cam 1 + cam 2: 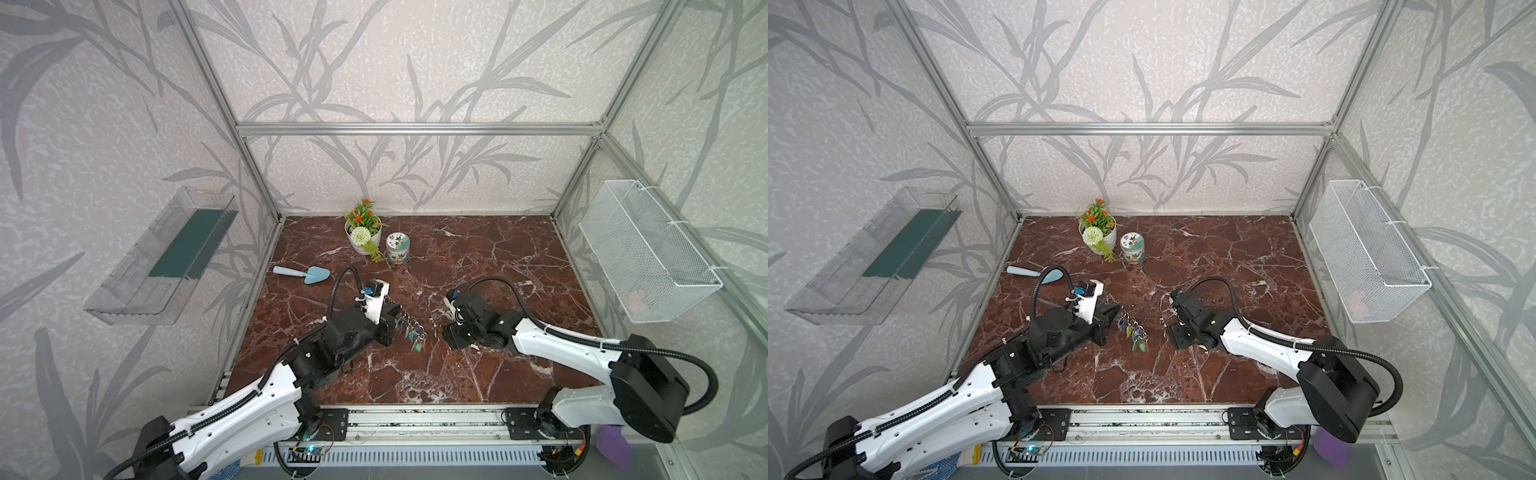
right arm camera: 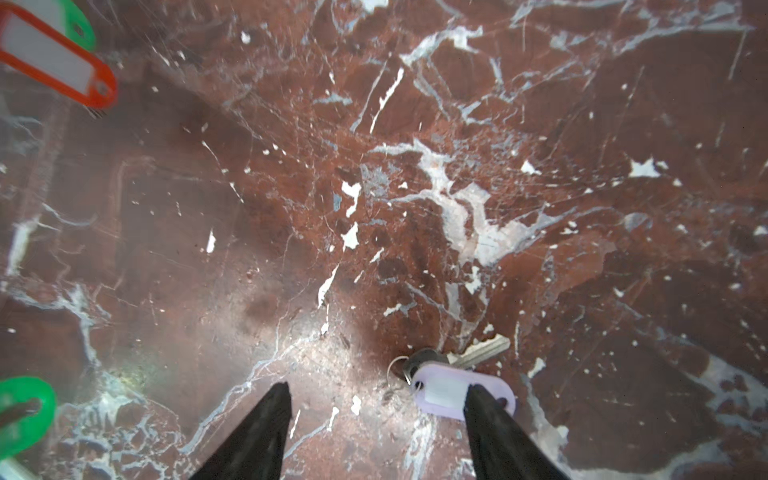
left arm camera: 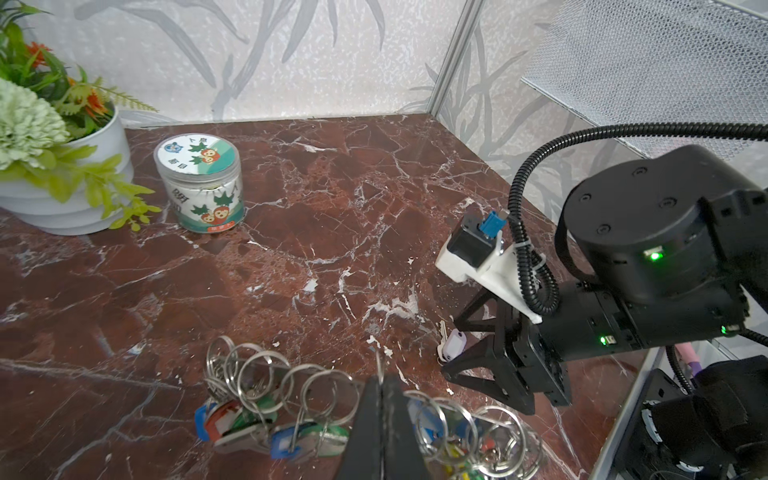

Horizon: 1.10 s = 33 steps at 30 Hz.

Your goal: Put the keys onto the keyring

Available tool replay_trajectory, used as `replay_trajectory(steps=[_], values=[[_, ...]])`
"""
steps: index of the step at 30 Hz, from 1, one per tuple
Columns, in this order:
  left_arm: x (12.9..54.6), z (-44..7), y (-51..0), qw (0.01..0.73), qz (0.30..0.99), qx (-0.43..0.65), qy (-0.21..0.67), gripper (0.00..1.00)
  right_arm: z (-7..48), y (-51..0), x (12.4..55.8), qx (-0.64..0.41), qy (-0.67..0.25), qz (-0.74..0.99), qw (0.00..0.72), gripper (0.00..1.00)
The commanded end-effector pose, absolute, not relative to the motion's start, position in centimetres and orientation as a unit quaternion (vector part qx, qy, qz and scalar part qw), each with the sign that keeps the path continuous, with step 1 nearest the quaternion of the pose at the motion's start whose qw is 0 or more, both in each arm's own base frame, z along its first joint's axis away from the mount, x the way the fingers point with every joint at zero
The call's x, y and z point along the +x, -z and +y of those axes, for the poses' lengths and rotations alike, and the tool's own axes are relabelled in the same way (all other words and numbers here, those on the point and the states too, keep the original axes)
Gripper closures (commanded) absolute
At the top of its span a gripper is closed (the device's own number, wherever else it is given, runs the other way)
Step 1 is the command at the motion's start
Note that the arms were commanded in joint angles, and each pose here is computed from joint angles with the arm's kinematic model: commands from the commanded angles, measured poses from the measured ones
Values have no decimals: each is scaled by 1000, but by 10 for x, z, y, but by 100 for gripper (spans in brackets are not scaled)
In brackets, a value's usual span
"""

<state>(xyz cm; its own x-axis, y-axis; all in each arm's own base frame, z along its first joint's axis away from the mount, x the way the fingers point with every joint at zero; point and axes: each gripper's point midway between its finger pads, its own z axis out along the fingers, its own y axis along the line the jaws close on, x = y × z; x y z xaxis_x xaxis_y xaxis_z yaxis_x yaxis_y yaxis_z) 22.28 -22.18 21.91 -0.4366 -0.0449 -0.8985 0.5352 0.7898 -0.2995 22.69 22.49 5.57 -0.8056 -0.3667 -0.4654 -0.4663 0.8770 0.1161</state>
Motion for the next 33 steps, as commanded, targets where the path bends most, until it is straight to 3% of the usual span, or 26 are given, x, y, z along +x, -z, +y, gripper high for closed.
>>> replay_trajectory(steps=[1,17,33], values=[[227,-210,-230,530,791,120,282,100,216,-51,226,-250,-41,945,208,38],[227,-211,-231,531,789,125,282,100,216,-28,231,-295,118,932,172,54],[228,-214,-231,530,788,129,287,100,207,-29,237,-279,152,931,178,67]])
